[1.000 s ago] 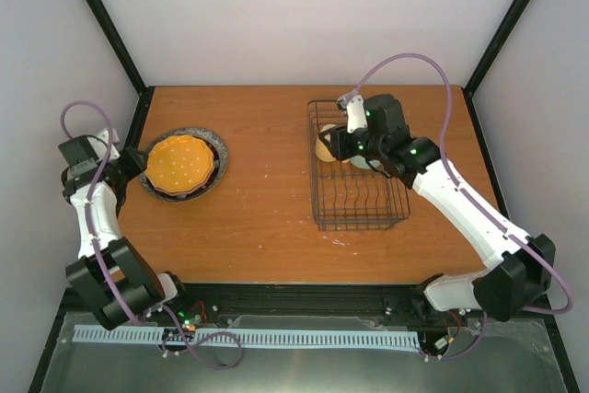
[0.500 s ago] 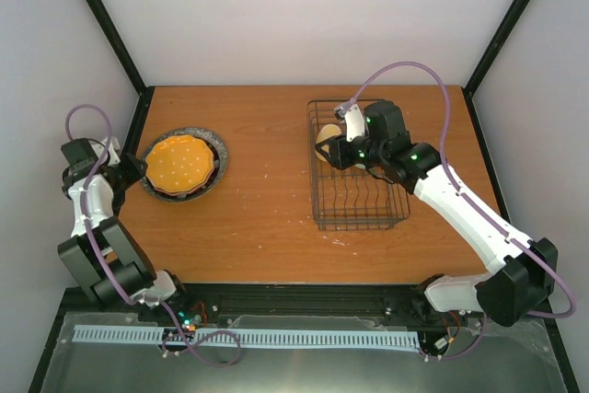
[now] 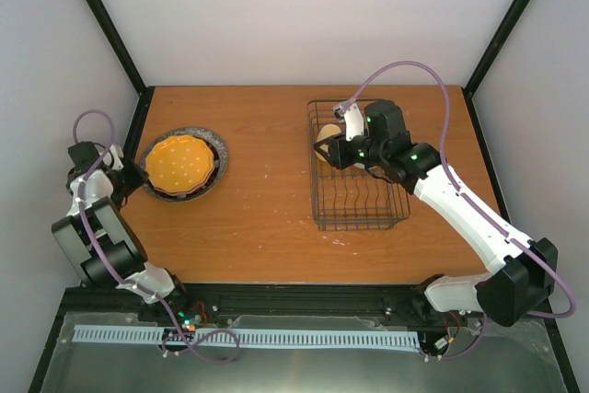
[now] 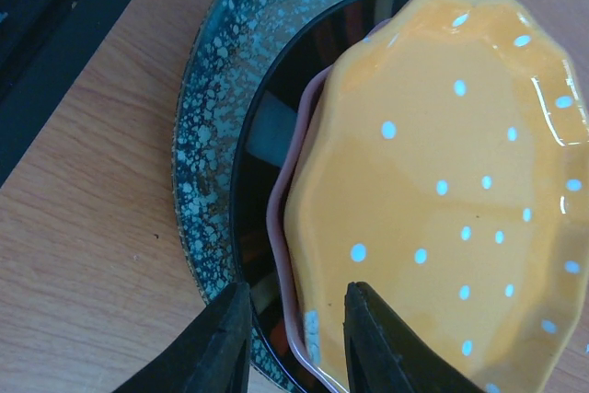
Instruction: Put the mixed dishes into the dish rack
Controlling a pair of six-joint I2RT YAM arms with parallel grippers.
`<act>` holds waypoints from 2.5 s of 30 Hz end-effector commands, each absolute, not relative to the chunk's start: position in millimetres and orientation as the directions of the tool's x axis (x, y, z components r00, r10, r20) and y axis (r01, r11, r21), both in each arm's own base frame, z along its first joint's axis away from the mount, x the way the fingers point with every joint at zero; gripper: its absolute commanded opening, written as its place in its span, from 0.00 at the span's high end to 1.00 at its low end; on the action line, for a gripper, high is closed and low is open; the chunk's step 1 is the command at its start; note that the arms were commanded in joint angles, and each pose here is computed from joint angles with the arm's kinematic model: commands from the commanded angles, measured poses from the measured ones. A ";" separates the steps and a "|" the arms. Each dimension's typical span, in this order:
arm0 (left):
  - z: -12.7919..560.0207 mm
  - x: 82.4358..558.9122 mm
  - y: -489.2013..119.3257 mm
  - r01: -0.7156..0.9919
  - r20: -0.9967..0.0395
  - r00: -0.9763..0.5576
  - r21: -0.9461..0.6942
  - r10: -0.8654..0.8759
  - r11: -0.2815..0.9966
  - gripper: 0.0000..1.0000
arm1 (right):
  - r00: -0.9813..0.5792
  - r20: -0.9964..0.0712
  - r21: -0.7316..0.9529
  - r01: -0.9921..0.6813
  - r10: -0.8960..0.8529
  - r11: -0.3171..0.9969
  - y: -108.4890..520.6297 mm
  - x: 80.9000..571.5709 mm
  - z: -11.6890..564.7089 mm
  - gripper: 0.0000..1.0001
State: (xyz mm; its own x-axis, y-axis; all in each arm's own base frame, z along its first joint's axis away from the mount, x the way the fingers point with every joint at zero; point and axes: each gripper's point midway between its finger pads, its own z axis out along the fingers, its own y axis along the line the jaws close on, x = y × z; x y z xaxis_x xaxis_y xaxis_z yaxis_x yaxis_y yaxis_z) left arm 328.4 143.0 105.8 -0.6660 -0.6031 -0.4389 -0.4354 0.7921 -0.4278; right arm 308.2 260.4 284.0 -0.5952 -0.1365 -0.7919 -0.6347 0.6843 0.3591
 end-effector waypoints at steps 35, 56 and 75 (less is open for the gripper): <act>88.1 369.5 154.5 -0.369 -0.440 -0.665 -0.508 -0.603 0.778 0.79 | -0.584 -0.801 0.352 -0.637 -0.132 0.685 259.7 306.7 287.0 0.63; 103.2 382.7 137.6 -0.307 -0.469 -0.679 -0.518 -0.565 0.798 0.99 | -0.594 -0.792 0.355 -0.634 -0.140 0.687 260.5 307.3 281.3 0.63; 160.7 388.9 113.8 -0.146 -0.577 -0.620 -0.582 -0.532 0.800 0.99 | -0.599 -0.782 0.436 -0.723 -0.171 0.537 298.3 298.4 275.9 0.62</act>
State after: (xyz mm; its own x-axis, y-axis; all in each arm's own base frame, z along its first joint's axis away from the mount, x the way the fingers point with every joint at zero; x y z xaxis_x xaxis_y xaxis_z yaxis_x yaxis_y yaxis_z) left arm 369.9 127.7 111.4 -0.6880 -0.5531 -0.4697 -0.3047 0.8077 -0.5048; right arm 306.7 276.6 274.8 -0.6046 -0.1558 -0.7811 -0.6677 0.6338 0.3904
